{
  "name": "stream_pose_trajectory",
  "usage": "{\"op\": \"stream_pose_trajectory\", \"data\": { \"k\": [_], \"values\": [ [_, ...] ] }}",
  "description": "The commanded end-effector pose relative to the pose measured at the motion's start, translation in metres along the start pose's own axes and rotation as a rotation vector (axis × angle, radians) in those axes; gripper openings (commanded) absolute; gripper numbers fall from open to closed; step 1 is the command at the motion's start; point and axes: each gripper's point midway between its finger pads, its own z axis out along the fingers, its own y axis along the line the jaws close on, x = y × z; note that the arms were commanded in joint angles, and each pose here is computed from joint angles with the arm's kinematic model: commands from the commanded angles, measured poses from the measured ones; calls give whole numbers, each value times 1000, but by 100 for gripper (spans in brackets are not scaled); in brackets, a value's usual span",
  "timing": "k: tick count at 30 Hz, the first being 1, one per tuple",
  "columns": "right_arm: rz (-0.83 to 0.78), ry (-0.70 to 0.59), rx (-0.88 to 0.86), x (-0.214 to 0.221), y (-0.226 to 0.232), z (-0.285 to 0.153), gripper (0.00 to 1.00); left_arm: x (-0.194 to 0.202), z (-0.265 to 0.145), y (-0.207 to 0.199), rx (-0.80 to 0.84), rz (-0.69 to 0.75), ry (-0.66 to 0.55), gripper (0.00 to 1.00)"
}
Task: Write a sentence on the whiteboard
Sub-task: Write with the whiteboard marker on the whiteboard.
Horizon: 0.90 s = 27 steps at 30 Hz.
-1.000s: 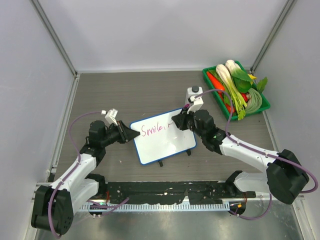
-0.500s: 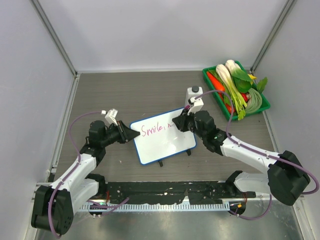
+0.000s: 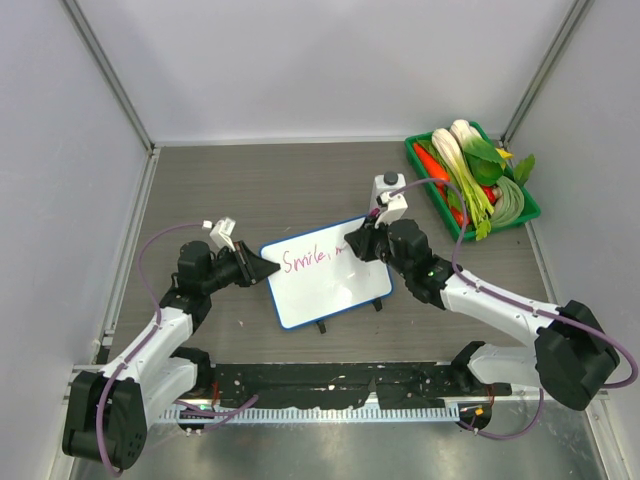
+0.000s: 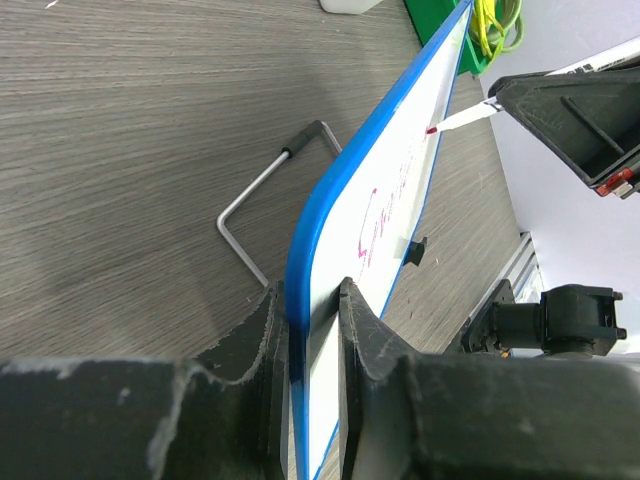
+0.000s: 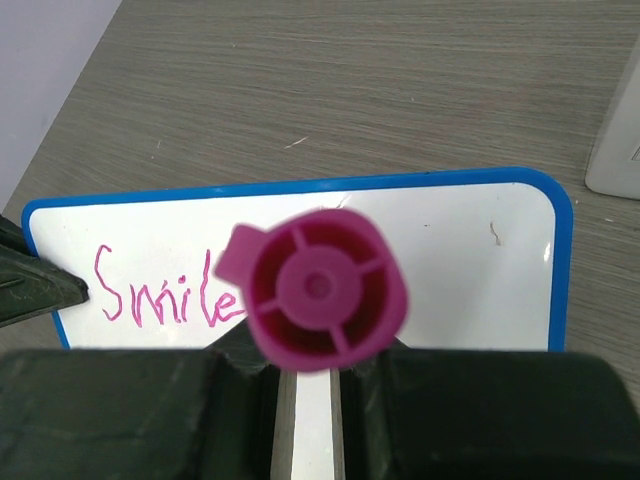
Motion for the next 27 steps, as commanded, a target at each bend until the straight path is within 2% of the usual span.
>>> {"op": "stream_pose_trajectory", "data": {
  "k": [1,10,27],
  "values": [
    [12,-77,18,-29,5,5,1,-4,-4,54,-228,70,-53,0],
    [12,-80,61,-31,-1,7,1,-3,-4,53,-225,70,-53,0],
    [4,18,62,7,-13,-5,1,-3,-4,53,-222,72,-52,0]
  ]
}}
